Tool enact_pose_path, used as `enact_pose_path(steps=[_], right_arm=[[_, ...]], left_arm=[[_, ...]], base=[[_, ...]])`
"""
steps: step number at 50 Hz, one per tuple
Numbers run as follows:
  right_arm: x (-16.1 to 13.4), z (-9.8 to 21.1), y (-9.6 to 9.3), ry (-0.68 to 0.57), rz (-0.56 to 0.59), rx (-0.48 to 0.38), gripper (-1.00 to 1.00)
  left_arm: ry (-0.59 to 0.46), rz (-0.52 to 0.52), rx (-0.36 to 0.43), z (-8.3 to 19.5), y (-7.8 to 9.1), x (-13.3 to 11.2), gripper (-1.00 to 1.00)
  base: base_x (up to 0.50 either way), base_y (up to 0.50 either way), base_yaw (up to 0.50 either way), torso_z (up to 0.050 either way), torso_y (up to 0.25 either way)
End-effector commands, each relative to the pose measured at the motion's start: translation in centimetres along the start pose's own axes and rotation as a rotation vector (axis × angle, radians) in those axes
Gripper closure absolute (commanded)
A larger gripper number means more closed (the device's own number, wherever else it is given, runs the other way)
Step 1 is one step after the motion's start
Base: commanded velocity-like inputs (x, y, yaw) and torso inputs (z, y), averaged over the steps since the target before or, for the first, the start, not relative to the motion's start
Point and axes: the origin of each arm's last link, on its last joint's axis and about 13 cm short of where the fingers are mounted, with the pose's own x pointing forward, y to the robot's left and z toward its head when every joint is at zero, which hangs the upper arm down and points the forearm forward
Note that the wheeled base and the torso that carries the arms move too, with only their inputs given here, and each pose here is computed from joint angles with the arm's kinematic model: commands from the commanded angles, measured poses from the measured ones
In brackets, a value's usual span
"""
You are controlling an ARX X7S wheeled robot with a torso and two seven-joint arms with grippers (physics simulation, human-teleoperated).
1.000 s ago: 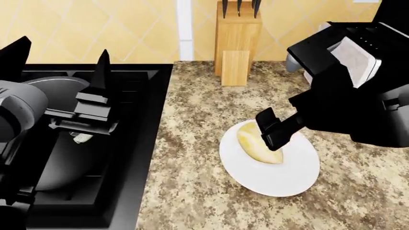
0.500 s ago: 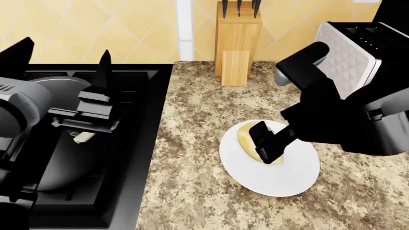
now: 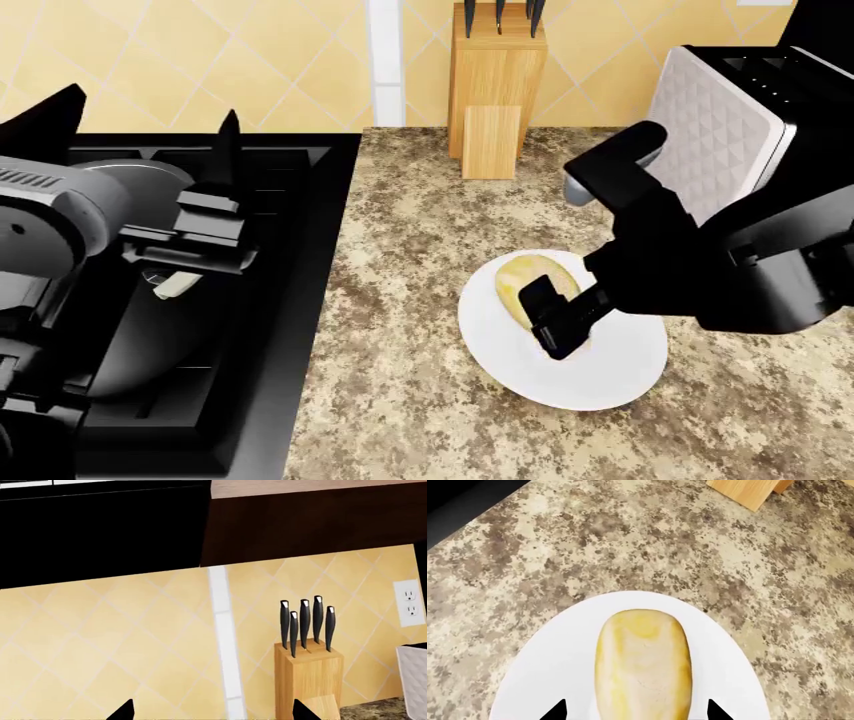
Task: Frozen meat rests on a plate on the counter. Retrieve the meat and place it in a pot on a burner. Then turn the burner on.
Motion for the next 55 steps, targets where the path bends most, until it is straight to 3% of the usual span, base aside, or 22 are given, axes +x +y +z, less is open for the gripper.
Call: enact_pose_path(steps=[1,55], right_arm=[[0.8,-0.2,-0.3,0.017,-0.005,0.018,-1.00],[3.0,-1.0,-0.5,0.067,-0.012,0.030,-1.00]], left_arm=[[0.007,0.001,0.001,-0.4,0.2,0.2,-1.00],[0.026,-0.005,0.004,-1.1,0.2,0.6,-1.00]], base=[[0.00,0.00,0.00,0.000,0.000],[0.00,0.00,0.00,0.000,0.000]])
